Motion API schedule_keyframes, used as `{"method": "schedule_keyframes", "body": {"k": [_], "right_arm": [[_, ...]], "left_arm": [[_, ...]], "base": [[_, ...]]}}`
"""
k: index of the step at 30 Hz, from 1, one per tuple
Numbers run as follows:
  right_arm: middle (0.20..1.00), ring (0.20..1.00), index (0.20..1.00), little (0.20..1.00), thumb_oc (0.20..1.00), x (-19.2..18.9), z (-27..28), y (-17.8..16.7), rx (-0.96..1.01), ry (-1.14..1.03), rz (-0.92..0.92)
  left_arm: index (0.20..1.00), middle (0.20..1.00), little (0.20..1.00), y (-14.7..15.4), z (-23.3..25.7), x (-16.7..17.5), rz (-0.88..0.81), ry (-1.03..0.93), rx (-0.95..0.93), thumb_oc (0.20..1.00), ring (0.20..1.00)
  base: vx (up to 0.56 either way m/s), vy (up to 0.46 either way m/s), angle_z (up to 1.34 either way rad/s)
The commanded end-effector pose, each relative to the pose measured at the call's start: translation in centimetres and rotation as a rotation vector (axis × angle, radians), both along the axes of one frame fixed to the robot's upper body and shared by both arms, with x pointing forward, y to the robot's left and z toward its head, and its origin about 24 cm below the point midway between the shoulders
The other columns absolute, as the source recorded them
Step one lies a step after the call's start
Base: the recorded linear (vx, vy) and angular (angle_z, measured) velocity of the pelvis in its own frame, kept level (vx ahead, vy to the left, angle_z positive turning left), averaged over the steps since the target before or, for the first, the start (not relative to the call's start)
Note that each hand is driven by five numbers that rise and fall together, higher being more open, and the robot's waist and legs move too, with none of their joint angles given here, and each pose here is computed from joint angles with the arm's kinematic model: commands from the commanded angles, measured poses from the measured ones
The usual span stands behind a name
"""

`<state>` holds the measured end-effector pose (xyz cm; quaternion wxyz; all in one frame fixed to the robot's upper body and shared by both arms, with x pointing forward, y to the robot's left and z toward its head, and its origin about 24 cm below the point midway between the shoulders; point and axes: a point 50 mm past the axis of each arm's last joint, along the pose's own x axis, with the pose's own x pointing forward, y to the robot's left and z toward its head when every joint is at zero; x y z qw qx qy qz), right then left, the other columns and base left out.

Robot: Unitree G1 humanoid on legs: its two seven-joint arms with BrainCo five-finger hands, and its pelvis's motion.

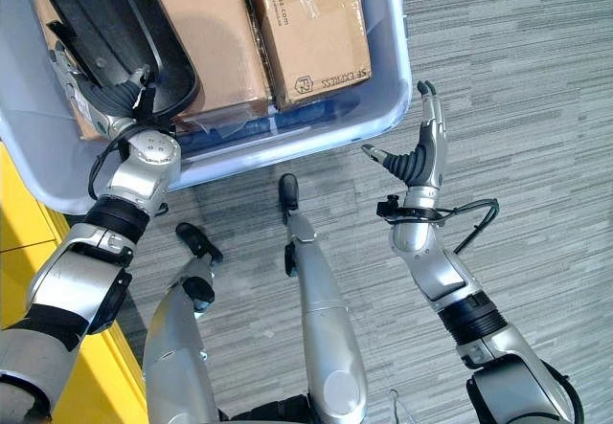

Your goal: Move parts from the plastic box to the shelf.

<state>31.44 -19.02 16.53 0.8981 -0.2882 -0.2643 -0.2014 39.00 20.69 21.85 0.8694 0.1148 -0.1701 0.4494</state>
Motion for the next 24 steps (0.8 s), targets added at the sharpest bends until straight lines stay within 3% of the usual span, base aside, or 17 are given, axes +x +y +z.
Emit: {"method": "schedule_keyframes", "body": {"k": [1, 6, 7, 8, 18, 24], "right_arm": [[1.000, 1.000, 1.000, 1.000, 1.000, -0.5, 1.3, -1.6, 0.002, -0.054, -0.028], [1.000, 1.000, 1.000, 1.000, 1.000, -0.4, 1.4, -1.8, -0.004, -0.054, -0.032], [1.000, 1.000, 1.000, 1.000, 1.000, -0.5, 1.5, -1.8, -0.003, -0.056, -0.034], [1.000, 1.000, 1.000, 1.000, 1.000, -0.4, 1.6, -1.8, -0.003, -0.058, -0.033], [1.000, 1.000, 1.000, 1.000, 1.000, -0.5, 2.1, -2.0, -0.001, -0.071, -0.050], [1.000, 1.000, 1.000, 1.000, 1.000, -0.3, 2.0, -1.9, -0.004, -0.071, -0.059]], "left_arm": [[1.000, 1.000, 1.000, -2.3, -2.4, 1.0, -0.235, 0.125, -0.033, 1.000, 1.000], [1.000, 1.000, 1.000, -2.5, -3.0, 1.2, -0.299, 0.133, -0.143, 1.000, 1.000], [0.664, 0.664, 0.664, -2.5, -3.0, 1.2, -0.308, 0.123, -0.160, 0.664, 0.664], [0.222, 0.222, 0.222, -2.5, -3.1, 1.1, -0.313, 0.103, -0.190, 0.222, 0.222], [0.200, 0.200, 0.200, -3.4, -3.0, 1.3, -0.400, 0.075, -0.259, 0.200, 0.200], [0.200, 0.200, 0.200, -3.8, -3.9, 1.4, -0.439, 0.058, -0.417, 0.200, 0.200]], "base": [[0.00, 0.000, 0.00], [0.00, 0.000, 0.00], [0.00, 0.000, 0.00], [0.00, 0.000, 0.00], [0.00, 0.000, 0.00], [0.00, -0.016, 0.00]]}}
